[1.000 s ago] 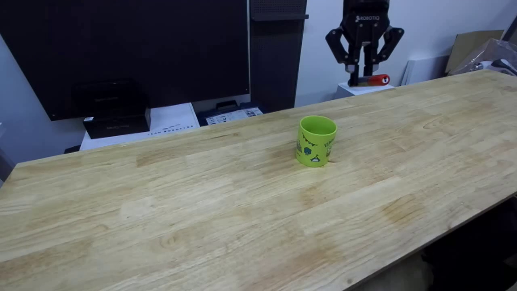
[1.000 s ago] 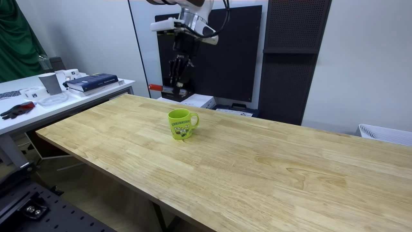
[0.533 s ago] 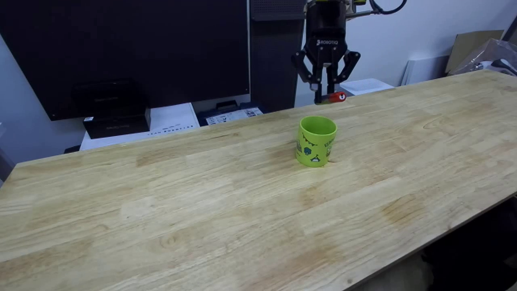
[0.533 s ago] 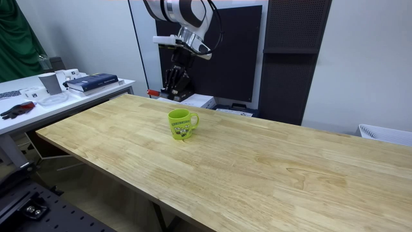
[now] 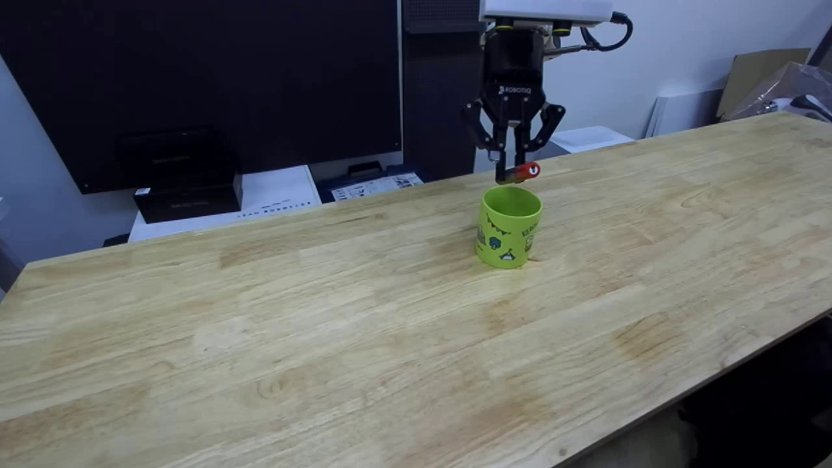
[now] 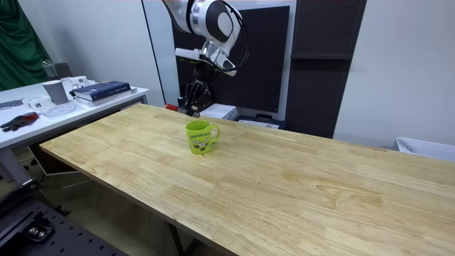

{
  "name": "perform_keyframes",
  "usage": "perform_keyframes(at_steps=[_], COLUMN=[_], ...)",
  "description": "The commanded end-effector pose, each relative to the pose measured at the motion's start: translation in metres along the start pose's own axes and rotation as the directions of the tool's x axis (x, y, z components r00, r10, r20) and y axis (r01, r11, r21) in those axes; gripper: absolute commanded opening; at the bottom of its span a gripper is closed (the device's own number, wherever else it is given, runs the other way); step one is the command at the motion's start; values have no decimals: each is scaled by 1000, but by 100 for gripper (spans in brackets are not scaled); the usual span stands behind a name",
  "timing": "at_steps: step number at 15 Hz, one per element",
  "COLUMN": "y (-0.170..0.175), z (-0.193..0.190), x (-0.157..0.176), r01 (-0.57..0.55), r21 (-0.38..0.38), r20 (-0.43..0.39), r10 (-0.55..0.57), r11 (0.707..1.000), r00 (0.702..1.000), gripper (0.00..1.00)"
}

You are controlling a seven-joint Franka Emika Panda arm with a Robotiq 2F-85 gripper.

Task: Put the marker inside the cup

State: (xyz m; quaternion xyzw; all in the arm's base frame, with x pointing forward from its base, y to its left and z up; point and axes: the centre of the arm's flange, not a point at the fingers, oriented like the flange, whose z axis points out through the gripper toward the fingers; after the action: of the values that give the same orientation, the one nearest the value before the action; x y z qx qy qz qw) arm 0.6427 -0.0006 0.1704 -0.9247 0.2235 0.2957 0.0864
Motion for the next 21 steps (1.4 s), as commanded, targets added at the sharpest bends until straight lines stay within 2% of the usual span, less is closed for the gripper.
perform_keyframes(at_steps=[1, 11, 17, 18, 19, 21], y=[0, 22, 39, 40, 40, 40], z=[-6, 8, 26, 28, 30, 33], x=[11, 15, 23, 24, 25, 27], r01=[-21, -78, -96, -101, -98, -101], r21=[42, 111, 94, 91, 89, 87], r20=[34, 96, 105, 112, 112, 117], r10=[20, 67, 86, 90, 87, 90], r11=[999, 991, 991, 991, 991, 991], r00=[999, 993, 991, 990, 990, 989], gripper=[5, 5, 5, 46, 48, 60])
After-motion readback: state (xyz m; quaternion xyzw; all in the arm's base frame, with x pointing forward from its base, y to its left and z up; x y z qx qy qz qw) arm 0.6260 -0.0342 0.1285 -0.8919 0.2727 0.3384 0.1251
